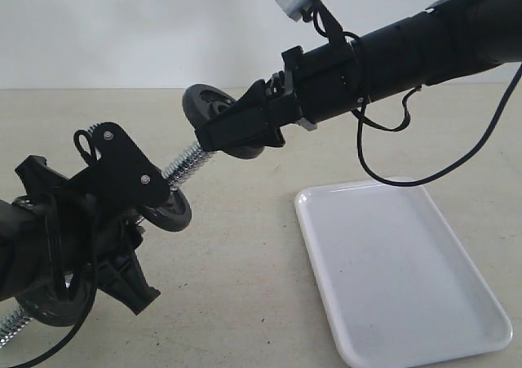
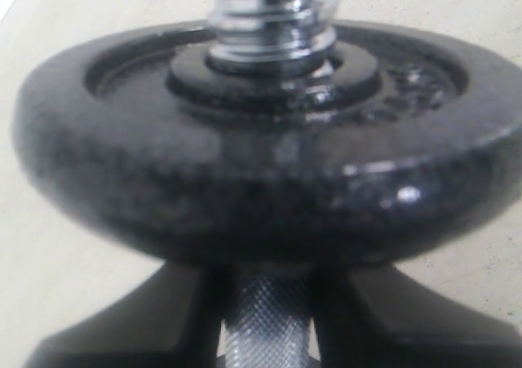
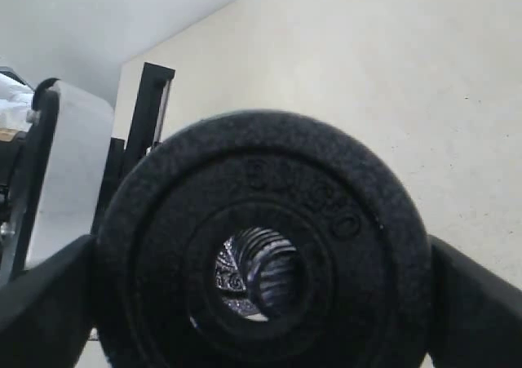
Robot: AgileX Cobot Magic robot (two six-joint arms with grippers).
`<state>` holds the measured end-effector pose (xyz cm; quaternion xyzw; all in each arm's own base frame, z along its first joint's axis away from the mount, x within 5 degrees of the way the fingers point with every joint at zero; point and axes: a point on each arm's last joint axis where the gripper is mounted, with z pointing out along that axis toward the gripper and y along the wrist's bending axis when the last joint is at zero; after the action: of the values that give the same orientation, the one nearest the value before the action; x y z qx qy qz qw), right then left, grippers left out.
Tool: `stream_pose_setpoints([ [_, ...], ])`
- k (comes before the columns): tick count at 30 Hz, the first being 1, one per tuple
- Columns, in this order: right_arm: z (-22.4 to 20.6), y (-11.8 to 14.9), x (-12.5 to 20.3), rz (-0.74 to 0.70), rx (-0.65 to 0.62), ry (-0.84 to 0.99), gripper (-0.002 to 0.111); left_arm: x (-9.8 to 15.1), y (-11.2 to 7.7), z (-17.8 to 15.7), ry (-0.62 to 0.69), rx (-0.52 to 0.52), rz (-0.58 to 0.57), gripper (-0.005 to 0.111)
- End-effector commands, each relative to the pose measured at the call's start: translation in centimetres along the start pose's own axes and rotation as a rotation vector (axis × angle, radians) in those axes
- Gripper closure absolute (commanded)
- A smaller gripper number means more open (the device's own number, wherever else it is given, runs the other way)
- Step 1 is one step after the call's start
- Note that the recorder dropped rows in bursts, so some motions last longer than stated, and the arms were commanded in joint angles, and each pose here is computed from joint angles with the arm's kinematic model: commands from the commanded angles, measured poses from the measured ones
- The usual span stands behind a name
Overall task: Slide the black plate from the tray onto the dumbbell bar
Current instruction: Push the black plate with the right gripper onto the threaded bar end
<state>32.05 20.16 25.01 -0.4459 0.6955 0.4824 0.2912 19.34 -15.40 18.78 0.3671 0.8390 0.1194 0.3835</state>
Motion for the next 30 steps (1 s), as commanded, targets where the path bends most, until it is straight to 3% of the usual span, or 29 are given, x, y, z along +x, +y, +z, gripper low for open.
stream_pose_setpoints([
  [1, 0.1, 0.7, -0.6, -0.006, -0.017, -0.011, 0.108, -1.5, 1.2, -1.0, -0.070, -0.059, -0.006, 0.102],
  [18, 0.1, 0.4, -0.6, -0.007, 0.017, -0.012, 0.108, -1.5, 1.5, -1.0, -0.062, -0.087, -0.030, 0.102],
  [26, 0.0, 1.6, -0.9, 0.012, -0.108, -0.049, 0.108, -2.0, 1.7, -1.1, -0.085, -0.103, -0.052, 0.102],
  [30, 0.0, 1.6, -1.1, 0.019, -0.109, -0.066, 0.108, -2.9, 2.0, -1.4, -0.112, -0.107, -0.067, 0.102],
])
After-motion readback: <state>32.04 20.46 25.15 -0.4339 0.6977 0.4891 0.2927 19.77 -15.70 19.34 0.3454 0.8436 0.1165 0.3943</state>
